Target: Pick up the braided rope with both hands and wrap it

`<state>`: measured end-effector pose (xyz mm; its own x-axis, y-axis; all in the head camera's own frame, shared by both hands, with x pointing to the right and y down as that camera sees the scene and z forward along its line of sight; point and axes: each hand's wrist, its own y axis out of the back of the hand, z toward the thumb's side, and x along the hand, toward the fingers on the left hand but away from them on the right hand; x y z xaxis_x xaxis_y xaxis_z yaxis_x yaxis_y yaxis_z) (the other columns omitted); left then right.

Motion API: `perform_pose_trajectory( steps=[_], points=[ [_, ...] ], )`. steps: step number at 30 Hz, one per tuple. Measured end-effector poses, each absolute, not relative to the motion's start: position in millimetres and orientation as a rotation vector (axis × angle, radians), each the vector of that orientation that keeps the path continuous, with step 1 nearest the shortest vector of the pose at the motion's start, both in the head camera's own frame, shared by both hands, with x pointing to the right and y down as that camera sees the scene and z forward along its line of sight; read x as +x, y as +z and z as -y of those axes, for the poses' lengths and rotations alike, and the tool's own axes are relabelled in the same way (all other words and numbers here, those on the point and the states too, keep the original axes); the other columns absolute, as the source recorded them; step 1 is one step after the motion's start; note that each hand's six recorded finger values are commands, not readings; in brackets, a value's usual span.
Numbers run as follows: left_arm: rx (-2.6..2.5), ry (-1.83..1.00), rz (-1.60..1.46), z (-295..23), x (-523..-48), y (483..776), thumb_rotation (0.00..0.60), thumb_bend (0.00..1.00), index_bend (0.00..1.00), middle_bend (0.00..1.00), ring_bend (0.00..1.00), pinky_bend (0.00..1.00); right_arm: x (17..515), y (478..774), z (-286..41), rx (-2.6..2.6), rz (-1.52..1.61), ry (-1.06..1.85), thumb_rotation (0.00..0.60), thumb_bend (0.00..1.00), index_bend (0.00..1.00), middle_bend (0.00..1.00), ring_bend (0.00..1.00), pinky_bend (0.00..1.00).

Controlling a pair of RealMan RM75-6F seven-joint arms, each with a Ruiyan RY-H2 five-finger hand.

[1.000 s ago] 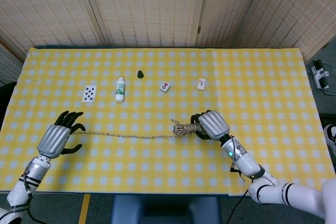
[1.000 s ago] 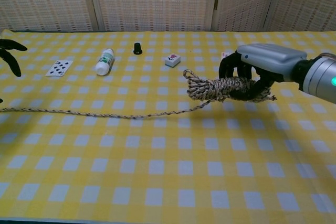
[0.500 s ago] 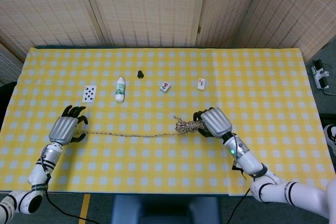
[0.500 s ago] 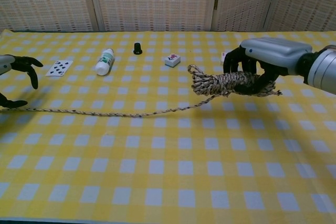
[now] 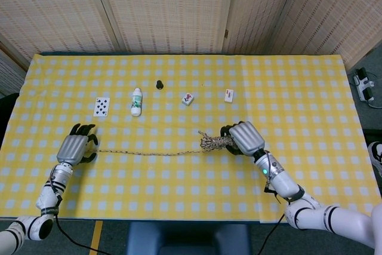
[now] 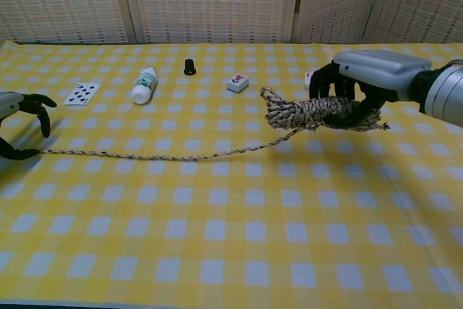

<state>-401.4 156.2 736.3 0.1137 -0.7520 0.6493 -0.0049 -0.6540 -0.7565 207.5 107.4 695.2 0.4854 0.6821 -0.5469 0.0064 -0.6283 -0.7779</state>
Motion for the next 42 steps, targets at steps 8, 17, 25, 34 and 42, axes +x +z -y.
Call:
perform_pose_trajectory(
  steps=[8, 17, 25, 34, 42],
  points=[
    [-1.797, -1.623, -0.735, -158, -405, 743, 0.6, 0.38, 0.52, 0.15, 0.13, 0.0, 208, 698, -111, -2.001, 0.559, 1.177, 0.6, 0.51, 0.59, 0.55, 0.58, 0.47],
    [-1.8, -1.643, -0.736, -159, -409, 747, 0.6, 0.42, 0.54, 0.15, 0.13, 0.0, 208, 700, -112, -1.999, 0.552, 1.182, 0.6, 0.51, 0.59, 0.55, 0.58, 0.47],
    [-1.807, -1.654, -0.723, -161, -409, 750, 0.6, 0.44, 0.57, 0.16, 0.14, 0.0, 209, 704, -113, -1.999, 0.54, 1.192, 0.6, 0.51, 0.59, 0.55, 0.58, 0.47],
    [-1.819, -1.658, -0.734, -162, -408, 752, 0.6, 0.47, 0.6, 0.18, 0.16, 0.0, 211, 706, -114, -2.004, 0.543, 1.197, 0.6, 0.51, 0.59, 0.55, 0.58, 0.47],
    [-1.841, -1.604, -0.784, -158, -402, 744, 0.6, 0.49, 0.63, 0.2, 0.17, 0.0, 213, 701, -112, -2.015, 0.579, 1.18, 0.6, 0.51, 0.59, 0.55, 0.58, 0.47]
  ],
)
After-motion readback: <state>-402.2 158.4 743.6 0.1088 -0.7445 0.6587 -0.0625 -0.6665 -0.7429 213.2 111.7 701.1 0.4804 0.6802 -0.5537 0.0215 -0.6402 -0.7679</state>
